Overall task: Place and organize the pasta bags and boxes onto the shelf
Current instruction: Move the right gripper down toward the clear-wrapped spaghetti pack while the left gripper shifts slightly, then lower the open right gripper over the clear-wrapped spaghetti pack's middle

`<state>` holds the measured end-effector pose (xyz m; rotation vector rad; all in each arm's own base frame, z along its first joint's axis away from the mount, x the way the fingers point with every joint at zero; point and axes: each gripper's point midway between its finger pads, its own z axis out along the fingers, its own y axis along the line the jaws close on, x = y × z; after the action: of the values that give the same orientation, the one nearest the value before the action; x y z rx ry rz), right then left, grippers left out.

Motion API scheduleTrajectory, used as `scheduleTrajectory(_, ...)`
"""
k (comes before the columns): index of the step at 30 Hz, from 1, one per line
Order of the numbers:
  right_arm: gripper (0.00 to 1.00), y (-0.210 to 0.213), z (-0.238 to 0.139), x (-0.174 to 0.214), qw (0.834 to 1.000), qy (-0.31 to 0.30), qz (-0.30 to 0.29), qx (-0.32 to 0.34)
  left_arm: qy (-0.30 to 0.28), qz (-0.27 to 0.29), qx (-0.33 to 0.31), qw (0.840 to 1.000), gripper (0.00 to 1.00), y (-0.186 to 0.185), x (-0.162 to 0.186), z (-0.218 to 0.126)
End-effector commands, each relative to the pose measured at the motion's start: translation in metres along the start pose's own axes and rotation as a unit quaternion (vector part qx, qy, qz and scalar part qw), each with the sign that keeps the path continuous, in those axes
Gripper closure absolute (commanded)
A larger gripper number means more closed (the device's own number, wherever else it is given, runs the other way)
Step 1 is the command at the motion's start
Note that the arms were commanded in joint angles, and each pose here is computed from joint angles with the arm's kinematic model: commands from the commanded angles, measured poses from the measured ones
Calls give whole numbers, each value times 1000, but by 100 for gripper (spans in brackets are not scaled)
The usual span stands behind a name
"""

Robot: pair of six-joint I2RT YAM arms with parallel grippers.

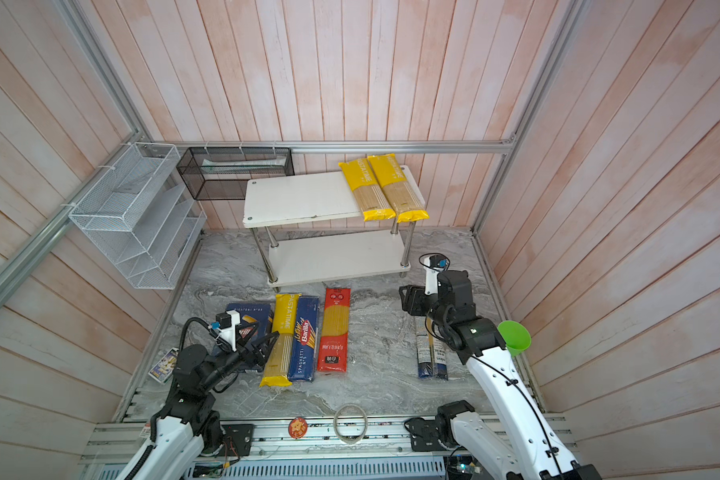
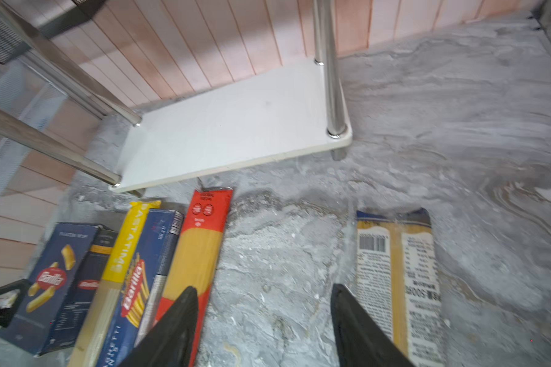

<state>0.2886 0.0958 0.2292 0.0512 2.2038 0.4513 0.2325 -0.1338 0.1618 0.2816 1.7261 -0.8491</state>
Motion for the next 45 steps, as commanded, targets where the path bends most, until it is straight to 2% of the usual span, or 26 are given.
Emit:
scheduleTrajectory(1, 32, -32, 0, 13, 997, -7, 17, 74, -5, 16, 21, 1000, 0, -9, -3, 1)
scheduleTrajectory(6, 26, -59, 15, 41, 992, 11, 19, 127, -4, 18, 16, 1000, 0, -9, -1, 2)
scheduleTrajectory(8, 20, -68, 20, 52, 989, 25, 20, 144, -3, 26, 18, 999, 0, -11, -1, 3)
scheduleTrajectory(14, 12, -90, 27, 66, 982, 26, 54, 181, 23, 52, 27, 998, 0, -23, 8, 13)
scheduleTrajectory(17, 11, -93, 34, 67, 981, 32, 78, 176, 41, 57, 35, 997, 0, -28, 14, 18)
scheduleTrajectory(20, 11, -88, 48, 73, 984, 43, 94, 144, 51, 60, 39, 996, 0, -30, 17, 22)
scheduleTrajectory(27, 9, -109, 61, 99, 974, 76, 109, 183, 50, 65, 40, 996, 0, -33, 17, 22)
scheduleTrajectory(35, 9, -118, 68, 116, 972, 88, 129, 177, 52, 66, 42, 996, 0, -34, 18, 22)
scheduleTrajectory(45, 7, -103, 72, 141, 972, 136, 144, 130, 51, 66, 39, 996, 0, -33, 17, 22)
